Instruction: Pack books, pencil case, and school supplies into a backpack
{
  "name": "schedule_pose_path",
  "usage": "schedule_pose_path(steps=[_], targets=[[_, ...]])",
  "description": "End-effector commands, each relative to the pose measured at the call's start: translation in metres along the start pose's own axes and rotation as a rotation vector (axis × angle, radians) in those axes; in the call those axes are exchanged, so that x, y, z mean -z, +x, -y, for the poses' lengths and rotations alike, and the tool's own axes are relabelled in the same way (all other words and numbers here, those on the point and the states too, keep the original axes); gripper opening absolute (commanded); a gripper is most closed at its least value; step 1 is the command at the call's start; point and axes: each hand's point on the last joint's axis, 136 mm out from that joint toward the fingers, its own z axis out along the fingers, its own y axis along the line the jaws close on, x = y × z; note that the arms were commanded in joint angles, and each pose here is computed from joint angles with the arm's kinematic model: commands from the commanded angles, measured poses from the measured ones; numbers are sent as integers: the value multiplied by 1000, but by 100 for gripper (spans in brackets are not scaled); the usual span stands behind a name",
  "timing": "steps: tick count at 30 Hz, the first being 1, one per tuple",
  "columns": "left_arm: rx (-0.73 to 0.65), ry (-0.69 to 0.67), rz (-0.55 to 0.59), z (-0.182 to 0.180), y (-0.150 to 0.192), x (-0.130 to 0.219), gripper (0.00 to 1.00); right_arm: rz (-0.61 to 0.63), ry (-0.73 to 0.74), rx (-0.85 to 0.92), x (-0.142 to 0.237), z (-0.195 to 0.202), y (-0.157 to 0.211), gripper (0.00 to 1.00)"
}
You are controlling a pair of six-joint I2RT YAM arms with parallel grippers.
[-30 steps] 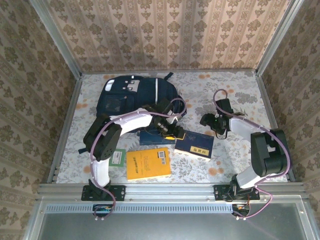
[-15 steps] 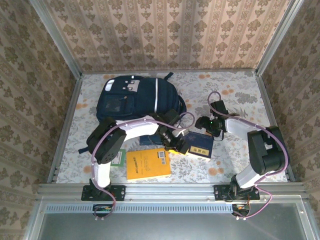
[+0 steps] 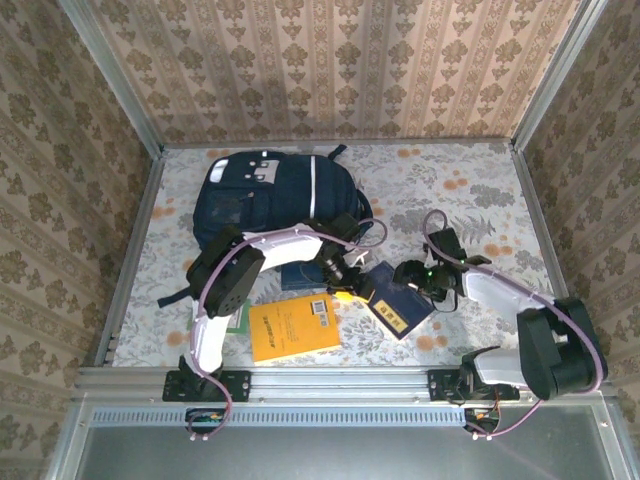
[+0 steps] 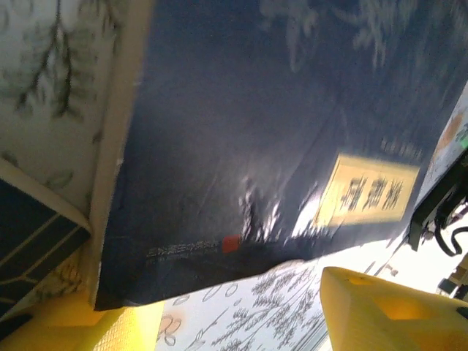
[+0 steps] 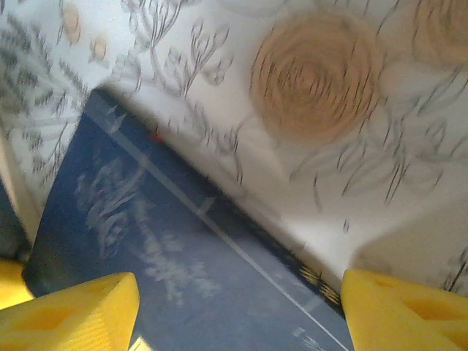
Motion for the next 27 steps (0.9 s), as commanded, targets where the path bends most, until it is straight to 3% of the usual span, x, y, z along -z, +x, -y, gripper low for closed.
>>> schedule_pose_path(steps=[1,7,17,27], targets=[[-41,-7,73,6,-37,2,60,-89,-38,-9,5,-5,32,75],[-47,31,114,18,-68,7,61,-87,-87,-23,9,-7,45,75],[-6,62,104,10,-42,16,62,4,-72,-99,9,5,33,72],[4,97,50,8,-29,-10,58,-21,-249,-138,9,-23,35,71]])
